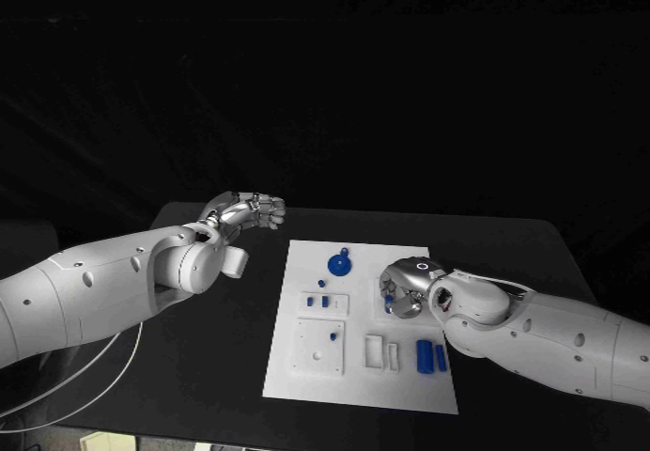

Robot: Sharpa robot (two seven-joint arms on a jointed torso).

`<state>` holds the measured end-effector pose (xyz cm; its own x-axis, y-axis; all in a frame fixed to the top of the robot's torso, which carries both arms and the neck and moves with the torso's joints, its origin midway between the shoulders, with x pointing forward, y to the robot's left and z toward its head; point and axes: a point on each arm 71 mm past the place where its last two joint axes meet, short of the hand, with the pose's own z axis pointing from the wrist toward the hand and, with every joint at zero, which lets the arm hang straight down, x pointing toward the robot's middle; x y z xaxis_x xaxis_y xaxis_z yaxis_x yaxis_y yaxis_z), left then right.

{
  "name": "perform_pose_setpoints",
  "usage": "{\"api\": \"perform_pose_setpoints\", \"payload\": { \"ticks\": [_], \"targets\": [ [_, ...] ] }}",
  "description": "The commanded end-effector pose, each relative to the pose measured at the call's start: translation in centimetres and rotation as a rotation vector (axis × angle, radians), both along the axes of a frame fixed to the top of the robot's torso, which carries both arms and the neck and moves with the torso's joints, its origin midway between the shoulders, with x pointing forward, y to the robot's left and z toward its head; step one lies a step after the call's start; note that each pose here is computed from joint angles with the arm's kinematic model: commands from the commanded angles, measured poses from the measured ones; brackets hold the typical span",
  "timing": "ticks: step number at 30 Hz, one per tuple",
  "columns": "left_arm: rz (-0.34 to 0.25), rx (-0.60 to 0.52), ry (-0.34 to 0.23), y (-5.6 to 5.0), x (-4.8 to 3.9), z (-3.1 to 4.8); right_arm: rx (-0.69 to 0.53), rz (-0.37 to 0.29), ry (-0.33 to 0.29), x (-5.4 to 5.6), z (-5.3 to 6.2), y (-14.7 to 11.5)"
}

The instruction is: Assemble the parts on the task board

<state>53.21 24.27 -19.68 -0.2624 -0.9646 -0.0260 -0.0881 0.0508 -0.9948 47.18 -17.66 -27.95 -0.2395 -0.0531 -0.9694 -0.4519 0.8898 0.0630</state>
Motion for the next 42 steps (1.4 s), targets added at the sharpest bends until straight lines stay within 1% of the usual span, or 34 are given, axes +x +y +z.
{"api": "perform_pose_setpoints", "payload": {
  "ticks": [1,4,9,11,17,20,24,27,31,34,38,40,42],
  "targets": [
    [-0.006,-0.009,-0.01,-0.1,0.06,0.16,0.056,-0.009,-0.036,-0.1,0.6,0.0],
    [-0.005,-0.009,-0.011,-0.1,0.07,0.16,0.083,-0.011,-0.037,-0.2,1.3,0.0],
    [-0.003,-0.008,-0.011,0.0,0.07,0.16,0.154,-0.009,-0.037,-0.5,2.8,0.3],
    [-0.002,-0.008,-0.011,0.0,0.09,0.16,0.179,0.002,-0.033,-0.9,3.2,0.7],
    [-0.006,-0.009,-0.01,0.0,0.13,0.15,0.22,0.048,-0.022,-1.6,3.6,2.5],
    [-0.003,-0.008,-0.011,0.0,0.17,0.14,0.232,0.074,-0.025,-1.9,3.8,3.7],
    [-0.002,-0.008,-0.013,0.0,0.2,0.15,0.241,0.125,-0.032,-2.5,3.9,5.7],
    [-0.004,-0.009,-0.014,-0.2,0.2,0.15,0.246,0.158,-0.025,-3.1,3.6,7.0],
    [-0.009,-0.011,-0.014,-0.4,0.2,0.16,0.247,0.203,-0.011,-4.2,2.9,8.8],
    [-0.008,-0.01,-0.014,-0.5,0.22,0.15,0.24,0.234,0.008,-5.1,1.9,9.9],
    [-0.012,-0.011,-0.015,-0.7,0.22,0.16,0.216,0.273,0.018,-5.9,0.7,11.3],
    [-0.015,-0.013,-0.015,-0.8,0.22,0.16,0.203,0.284,0.031,-6.3,-0.1,11.7],
    [-0.018,-0.013,-0.015,-0.9,0.2,0.16,0.193,0.293,0.034,-6.6,-0.6,12.0]
  ]
}}
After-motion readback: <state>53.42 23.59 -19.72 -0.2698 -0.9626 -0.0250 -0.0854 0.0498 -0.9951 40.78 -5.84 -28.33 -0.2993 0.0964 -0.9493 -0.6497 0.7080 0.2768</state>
